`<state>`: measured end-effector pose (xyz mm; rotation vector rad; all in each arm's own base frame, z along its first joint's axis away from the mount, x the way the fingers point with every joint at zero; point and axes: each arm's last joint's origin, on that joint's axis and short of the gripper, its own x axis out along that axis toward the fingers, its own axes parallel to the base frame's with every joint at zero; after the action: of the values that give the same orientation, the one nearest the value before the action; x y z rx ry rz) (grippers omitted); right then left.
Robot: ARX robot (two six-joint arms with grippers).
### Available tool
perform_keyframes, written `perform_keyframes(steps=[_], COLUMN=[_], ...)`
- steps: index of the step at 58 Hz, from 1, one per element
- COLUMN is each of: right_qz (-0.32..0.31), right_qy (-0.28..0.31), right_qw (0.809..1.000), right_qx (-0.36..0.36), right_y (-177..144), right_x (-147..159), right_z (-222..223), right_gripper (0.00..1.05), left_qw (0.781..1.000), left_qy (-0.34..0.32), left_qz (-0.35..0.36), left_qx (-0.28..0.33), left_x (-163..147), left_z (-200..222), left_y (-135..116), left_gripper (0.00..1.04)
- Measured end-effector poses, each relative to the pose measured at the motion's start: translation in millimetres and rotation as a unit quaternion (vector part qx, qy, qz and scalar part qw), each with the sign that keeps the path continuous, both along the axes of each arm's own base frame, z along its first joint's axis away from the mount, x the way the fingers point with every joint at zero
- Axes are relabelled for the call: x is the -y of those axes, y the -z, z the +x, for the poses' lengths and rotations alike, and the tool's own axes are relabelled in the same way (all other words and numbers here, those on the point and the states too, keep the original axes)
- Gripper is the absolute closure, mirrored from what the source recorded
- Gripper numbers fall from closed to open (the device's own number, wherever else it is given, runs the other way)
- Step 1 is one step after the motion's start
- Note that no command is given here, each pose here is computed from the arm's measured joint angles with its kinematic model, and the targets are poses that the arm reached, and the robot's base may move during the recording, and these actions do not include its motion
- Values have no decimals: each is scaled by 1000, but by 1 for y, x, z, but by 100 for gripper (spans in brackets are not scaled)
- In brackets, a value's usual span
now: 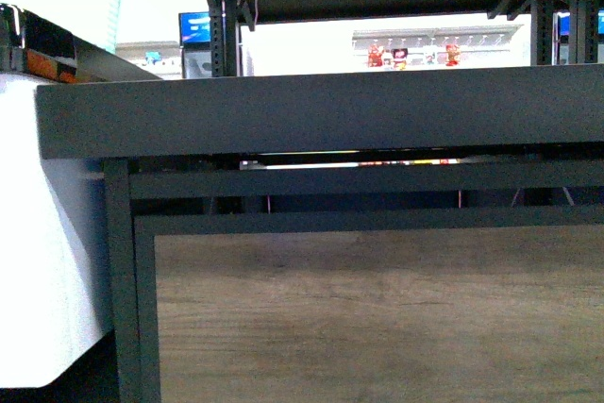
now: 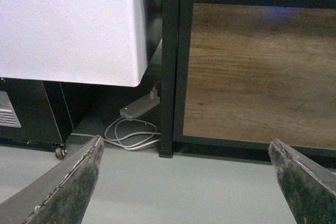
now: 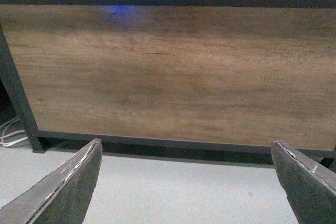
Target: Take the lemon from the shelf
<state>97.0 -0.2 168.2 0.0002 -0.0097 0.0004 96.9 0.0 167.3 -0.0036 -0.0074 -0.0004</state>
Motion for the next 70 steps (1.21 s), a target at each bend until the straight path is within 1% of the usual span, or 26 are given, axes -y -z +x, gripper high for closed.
perform_keyframes(steps=[70], right_qz=[0], right_qy=[0], right_qw=[1000], right_qx=[0], right_y=[0], right_x=[0], right_z=[0], right_gripper=[7], left_qw=[1000], left_qy=[0], left_qz=[0], left_qx=[0], left_x=[0], left_z=[0], left_y=[0], left_gripper=[8])
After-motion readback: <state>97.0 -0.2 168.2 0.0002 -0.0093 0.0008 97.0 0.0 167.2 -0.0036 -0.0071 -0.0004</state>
